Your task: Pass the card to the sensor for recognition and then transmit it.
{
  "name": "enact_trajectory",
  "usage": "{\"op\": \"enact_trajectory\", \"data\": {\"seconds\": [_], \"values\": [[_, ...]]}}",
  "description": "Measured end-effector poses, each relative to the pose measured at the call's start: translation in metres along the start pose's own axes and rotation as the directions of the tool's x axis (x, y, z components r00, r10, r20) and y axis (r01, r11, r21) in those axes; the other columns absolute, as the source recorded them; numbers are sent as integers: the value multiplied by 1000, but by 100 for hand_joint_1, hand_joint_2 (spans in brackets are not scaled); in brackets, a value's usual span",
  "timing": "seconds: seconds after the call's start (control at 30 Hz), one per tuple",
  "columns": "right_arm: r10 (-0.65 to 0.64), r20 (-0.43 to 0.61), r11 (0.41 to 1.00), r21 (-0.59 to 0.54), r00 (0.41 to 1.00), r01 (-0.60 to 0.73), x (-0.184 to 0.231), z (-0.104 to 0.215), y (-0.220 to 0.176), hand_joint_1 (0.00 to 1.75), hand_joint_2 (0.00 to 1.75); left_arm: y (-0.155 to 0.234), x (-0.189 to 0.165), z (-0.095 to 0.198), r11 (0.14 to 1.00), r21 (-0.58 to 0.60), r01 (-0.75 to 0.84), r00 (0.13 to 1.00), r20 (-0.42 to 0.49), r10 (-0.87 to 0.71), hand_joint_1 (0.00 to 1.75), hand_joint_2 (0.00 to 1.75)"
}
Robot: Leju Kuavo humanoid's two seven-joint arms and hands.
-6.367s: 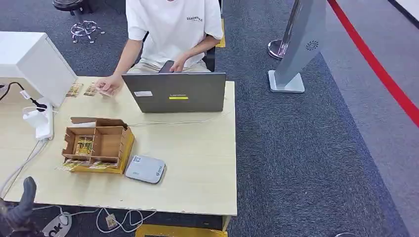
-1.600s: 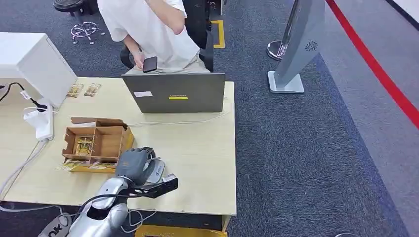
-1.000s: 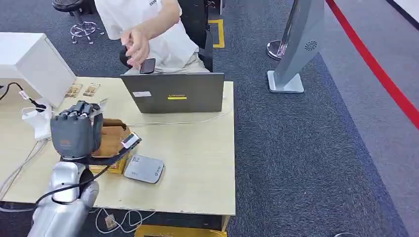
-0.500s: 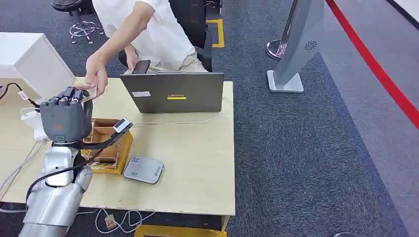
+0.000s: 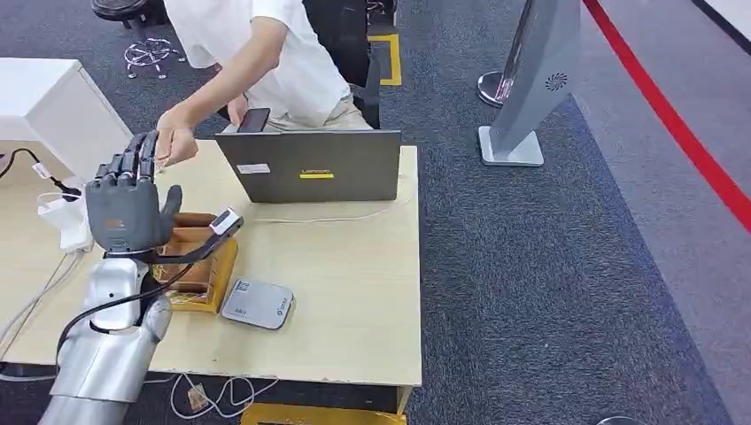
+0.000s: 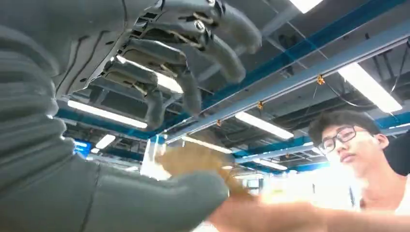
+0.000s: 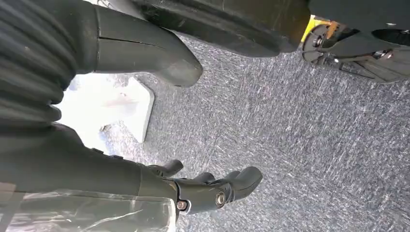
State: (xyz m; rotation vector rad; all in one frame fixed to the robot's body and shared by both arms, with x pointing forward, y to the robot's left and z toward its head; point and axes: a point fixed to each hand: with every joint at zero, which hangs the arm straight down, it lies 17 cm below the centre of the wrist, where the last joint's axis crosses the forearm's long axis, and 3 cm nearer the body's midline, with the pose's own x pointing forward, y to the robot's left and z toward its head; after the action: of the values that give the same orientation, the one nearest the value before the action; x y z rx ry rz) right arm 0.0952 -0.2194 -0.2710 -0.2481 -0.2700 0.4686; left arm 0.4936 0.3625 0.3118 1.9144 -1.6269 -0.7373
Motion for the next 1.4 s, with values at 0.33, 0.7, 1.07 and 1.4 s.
{"op": "enact_trajectory", "data": {"seconds": [0.33, 0.7, 1.07, 1.4], "values": [[-53, -19, 999, -11, 998, 53, -5, 0, -1, 0, 175, -22, 40, 75, 978, -203, 50, 984, 175, -14, 0, 175], [-128, -41, 992, -26, 991, 127, -11, 1, -1, 0, 175, 12, 65, 195, 941, -324, 98, 923, 382, 35, 0, 175], [-92, -20, 996, -21, 996, 92, -8, 1, 1, 0, 175, -2, 23, 242, 881, -458, 119, 922, 380, 73, 0, 175], [-59, -19, 998, -12, 998, 59, -8, 1, 1, 0, 175, -13, -77, 221, 917, -356, 181, 973, 202, -113, 0, 175]]}}
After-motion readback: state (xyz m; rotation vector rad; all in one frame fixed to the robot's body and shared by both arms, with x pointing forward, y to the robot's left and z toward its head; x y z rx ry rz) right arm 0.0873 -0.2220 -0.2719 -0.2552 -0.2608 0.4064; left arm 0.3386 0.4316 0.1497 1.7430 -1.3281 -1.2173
